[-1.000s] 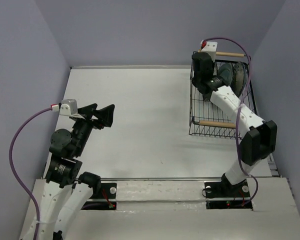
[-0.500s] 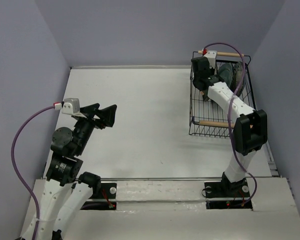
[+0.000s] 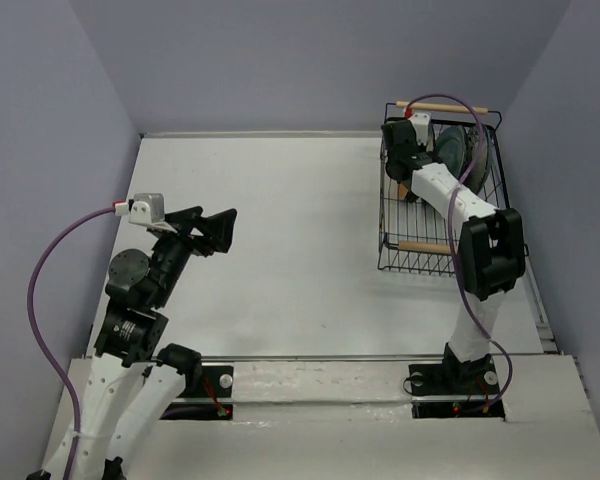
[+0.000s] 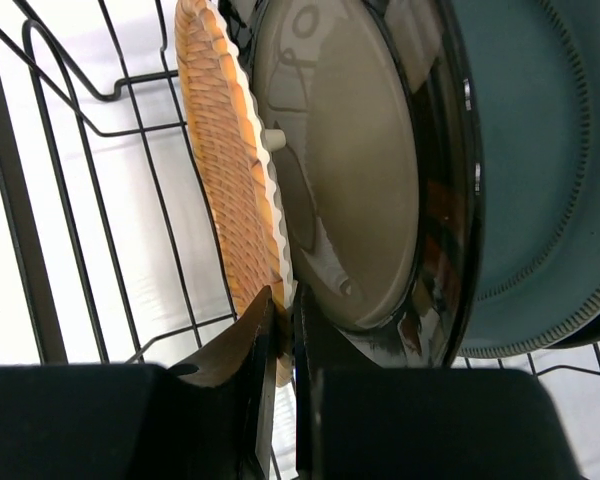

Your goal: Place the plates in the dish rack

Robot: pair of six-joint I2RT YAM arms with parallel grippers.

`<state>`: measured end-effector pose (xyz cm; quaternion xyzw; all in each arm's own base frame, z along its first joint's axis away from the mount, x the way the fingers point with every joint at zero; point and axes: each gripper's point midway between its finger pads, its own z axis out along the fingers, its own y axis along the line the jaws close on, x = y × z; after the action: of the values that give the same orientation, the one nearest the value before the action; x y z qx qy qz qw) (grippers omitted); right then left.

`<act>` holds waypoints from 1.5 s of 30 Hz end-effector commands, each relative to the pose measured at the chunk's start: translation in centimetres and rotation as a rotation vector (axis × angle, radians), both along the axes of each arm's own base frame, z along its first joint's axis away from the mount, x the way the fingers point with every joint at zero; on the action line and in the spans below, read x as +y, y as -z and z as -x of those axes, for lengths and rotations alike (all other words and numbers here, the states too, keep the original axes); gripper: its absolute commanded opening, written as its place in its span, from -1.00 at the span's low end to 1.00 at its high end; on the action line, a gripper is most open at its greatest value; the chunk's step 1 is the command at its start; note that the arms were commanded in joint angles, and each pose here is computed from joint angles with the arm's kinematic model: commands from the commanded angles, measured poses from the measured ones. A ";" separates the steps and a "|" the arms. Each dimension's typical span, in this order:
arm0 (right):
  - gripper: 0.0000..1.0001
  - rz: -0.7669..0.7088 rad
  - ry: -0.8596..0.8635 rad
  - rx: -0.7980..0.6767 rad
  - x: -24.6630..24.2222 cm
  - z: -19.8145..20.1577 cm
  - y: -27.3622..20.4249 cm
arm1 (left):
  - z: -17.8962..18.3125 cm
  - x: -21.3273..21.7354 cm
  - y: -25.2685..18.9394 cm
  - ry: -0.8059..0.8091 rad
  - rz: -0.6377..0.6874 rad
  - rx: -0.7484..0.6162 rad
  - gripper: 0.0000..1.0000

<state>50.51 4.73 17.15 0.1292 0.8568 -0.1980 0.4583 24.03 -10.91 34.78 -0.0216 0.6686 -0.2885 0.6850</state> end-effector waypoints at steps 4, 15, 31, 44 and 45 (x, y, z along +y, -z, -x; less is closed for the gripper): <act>-0.86 -0.062 0.024 -0.257 -0.4 0.1 -8.9 | -0.2 -0.8 -0.8 0.034 0.008 -0.038 0.98; -0.86 -0.018 -0.020 -0.283 -0.3 -0.8 -10.8 | -0.3 -0.7 -0.6 0.031 0.008 -0.034 0.98; -0.87 -0.038 -0.029 -0.194 0.7 -3.3 -4.9 | -0.4 -0.7 -0.6 0.031 0.006 -0.033 0.98; -0.86 0.003 -0.037 -0.165 0.3 -5.9 -3.7 | -0.6 -0.6 -0.3 0.024 0.003 -0.023 0.98; -0.80 0.000 -0.035 -0.164 0.3 -5.9 -3.5 | -0.6 -0.6 -0.2 0.025 0.004 -0.020 0.98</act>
<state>54.44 5.30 18.61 0.1107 0.8404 -0.1914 0.4948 24.37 -11.31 34.22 -0.0161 0.6752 -0.2914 0.6775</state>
